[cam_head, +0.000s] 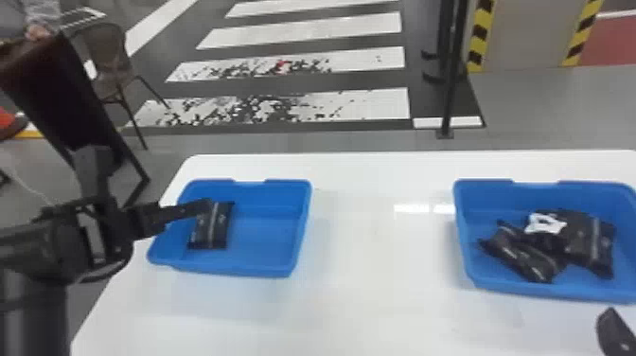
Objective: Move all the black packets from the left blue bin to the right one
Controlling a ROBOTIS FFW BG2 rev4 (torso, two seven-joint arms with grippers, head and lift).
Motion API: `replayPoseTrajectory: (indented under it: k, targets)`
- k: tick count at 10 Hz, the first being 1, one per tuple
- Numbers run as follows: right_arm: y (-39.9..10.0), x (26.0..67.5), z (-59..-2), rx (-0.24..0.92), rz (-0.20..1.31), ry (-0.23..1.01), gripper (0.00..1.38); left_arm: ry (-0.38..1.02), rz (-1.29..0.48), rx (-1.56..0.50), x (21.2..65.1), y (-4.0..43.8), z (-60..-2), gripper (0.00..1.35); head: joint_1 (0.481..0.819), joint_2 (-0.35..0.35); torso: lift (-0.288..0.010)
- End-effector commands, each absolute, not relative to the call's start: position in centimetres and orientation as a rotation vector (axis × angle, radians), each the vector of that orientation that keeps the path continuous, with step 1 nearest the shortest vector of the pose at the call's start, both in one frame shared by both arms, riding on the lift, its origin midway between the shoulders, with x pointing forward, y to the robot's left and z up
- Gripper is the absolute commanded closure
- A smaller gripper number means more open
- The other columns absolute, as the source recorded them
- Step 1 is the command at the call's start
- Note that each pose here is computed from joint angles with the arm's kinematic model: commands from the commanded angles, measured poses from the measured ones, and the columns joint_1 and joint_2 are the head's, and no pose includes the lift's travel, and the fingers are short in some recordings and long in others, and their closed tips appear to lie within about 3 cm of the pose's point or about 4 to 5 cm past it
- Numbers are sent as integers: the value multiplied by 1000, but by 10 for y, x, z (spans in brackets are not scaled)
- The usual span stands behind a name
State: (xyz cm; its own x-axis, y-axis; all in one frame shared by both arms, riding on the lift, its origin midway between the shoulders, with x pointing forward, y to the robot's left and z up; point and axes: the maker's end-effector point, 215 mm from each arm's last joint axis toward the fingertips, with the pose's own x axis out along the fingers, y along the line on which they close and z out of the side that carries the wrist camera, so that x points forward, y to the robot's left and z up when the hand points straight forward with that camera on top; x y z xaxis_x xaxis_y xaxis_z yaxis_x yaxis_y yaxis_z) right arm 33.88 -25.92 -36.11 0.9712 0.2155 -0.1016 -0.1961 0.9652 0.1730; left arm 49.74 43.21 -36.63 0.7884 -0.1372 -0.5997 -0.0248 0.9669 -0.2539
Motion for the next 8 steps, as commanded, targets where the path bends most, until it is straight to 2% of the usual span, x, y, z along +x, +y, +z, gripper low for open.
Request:
replayPoseTrajectory:
  k: [1, 4, 8]
  targets:
    - [-257, 341, -364, 175, 213, 123, 144, 712, -43, -285, 512, 437, -387, 174, 695, 228, -137]
    - [-253, 343, -372, 192, 226, 137, 147, 811, -50, -299, 534, 429, -415, 176, 695, 227, -137]
    - [-251, 343, -382, 219, 227, 156, 156, 888, 27, -302, 524, 439, -434, 176, 695, 236, -137]
